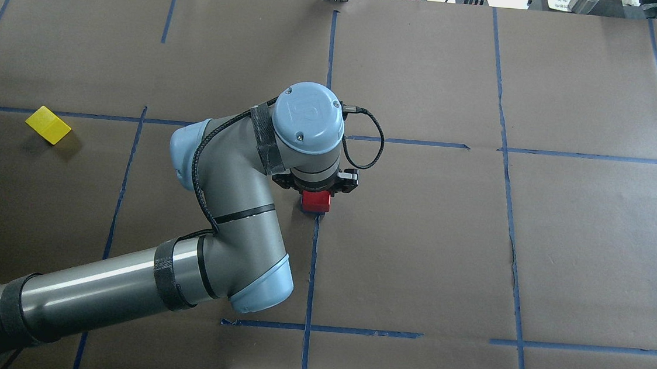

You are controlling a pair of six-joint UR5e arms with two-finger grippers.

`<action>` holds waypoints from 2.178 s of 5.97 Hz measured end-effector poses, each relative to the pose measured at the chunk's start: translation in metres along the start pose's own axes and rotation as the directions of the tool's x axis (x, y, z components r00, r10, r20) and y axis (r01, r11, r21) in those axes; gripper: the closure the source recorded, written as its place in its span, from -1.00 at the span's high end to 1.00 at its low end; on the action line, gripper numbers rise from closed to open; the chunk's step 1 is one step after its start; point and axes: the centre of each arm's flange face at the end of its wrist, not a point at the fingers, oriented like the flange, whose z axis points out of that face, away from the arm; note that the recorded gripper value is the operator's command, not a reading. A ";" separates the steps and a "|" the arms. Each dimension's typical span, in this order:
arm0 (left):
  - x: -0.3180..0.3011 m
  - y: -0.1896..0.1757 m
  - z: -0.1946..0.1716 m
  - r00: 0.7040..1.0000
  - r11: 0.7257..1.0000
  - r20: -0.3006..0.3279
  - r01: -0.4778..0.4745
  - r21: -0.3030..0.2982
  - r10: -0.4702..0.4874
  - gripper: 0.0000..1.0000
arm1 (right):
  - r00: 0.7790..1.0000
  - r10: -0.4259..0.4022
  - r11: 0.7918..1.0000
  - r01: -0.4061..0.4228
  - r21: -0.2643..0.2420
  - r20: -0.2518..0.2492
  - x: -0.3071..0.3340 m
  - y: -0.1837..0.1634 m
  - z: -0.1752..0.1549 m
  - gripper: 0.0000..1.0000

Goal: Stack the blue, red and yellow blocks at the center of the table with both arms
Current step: 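Carry the red cube with the left gripper onto the blue cube, then lower the red cube onto the blue cube and open the left gripper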

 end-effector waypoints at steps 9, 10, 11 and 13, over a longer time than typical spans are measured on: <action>-0.005 -0.011 0.007 1.000 1.000 0.015 0.009 -0.003 -0.009 -0.51 | 1.000 -0.001 1.000 0.001 0.001 0.001 0.000 0.000 0.000 1.00; -0.006 -0.011 0.008 1.000 1.000 0.017 0.010 -0.004 -0.010 -0.36 | 1.000 -0.001 1.000 0.001 0.001 0.001 0.000 0.000 0.000 1.00; -0.005 -0.011 0.008 1.000 1.000 0.017 0.010 -0.004 -0.010 -0.25 | 1.000 -0.001 1.000 0.001 0.001 0.001 0.000 0.000 0.000 1.00; -0.004 -0.011 0.008 1.000 1.000 0.013 0.009 -0.004 -0.009 -0.23 | 1.000 -0.001 1.000 0.001 0.001 0.001 0.000 0.000 0.000 1.00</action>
